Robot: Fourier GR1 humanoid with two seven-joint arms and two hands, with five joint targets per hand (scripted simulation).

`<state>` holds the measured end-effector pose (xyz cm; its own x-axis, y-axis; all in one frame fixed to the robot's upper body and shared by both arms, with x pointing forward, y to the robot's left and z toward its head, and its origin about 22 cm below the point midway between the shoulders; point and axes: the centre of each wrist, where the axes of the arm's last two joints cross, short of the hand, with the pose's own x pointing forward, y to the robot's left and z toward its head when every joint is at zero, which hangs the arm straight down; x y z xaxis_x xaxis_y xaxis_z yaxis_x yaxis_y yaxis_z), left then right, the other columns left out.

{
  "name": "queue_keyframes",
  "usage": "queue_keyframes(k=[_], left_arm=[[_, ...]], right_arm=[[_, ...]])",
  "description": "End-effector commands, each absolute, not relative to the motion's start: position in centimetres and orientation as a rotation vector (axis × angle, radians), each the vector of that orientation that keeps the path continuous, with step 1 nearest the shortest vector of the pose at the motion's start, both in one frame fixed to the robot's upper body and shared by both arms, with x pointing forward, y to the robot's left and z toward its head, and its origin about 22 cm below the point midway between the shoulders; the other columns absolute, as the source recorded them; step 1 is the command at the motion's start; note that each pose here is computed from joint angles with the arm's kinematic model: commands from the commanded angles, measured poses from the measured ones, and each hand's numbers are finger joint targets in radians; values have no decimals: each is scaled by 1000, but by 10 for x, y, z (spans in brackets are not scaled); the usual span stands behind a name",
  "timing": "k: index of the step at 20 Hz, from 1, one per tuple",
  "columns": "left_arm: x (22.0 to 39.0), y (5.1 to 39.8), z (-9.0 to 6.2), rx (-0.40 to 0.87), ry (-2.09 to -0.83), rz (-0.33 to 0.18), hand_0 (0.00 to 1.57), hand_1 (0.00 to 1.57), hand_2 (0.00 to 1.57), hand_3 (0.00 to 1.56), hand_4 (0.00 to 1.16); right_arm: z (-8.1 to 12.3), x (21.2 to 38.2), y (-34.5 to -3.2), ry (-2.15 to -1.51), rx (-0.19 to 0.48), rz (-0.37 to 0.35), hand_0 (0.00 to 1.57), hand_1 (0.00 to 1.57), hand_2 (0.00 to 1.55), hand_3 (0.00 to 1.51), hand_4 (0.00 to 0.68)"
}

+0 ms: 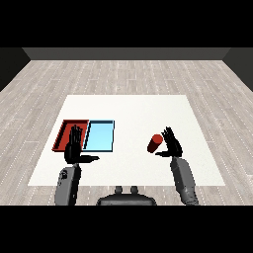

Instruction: Pick the red can and put it in the red box

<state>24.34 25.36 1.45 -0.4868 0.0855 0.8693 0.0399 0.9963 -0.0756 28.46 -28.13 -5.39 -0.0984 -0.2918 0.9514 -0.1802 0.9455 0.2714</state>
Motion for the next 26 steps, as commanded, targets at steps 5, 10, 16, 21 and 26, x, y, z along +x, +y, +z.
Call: queue_keyframes(k=[5,10,16,21,26], left_arm=[[225,239,5,-114,-2082,53,0,0,0,0,0],[247,270,9,-98,-2075,60,0,0,0,0,0],[223,258,12,-79,-2087,80,0,0,0,0,0],[232,238,4,-82,-2078,64,0,0,0,0,0],[223,248,14,-107,-2080,61,0,0,0,0,0]], right_arm=[[-61,292,-262,-1652,351,-87,0,0,0,0,0],[-49,301,-270,-1648,311,-101,0,0,0,0,0],[-54,309,-261,-1631,320,-96,0,0,0,0,0],[-69,301,-237,-1626,316,-75,0,0,0,0,0],[-46,335,-244,-1606,364,-102,0,0,0,0,0]])
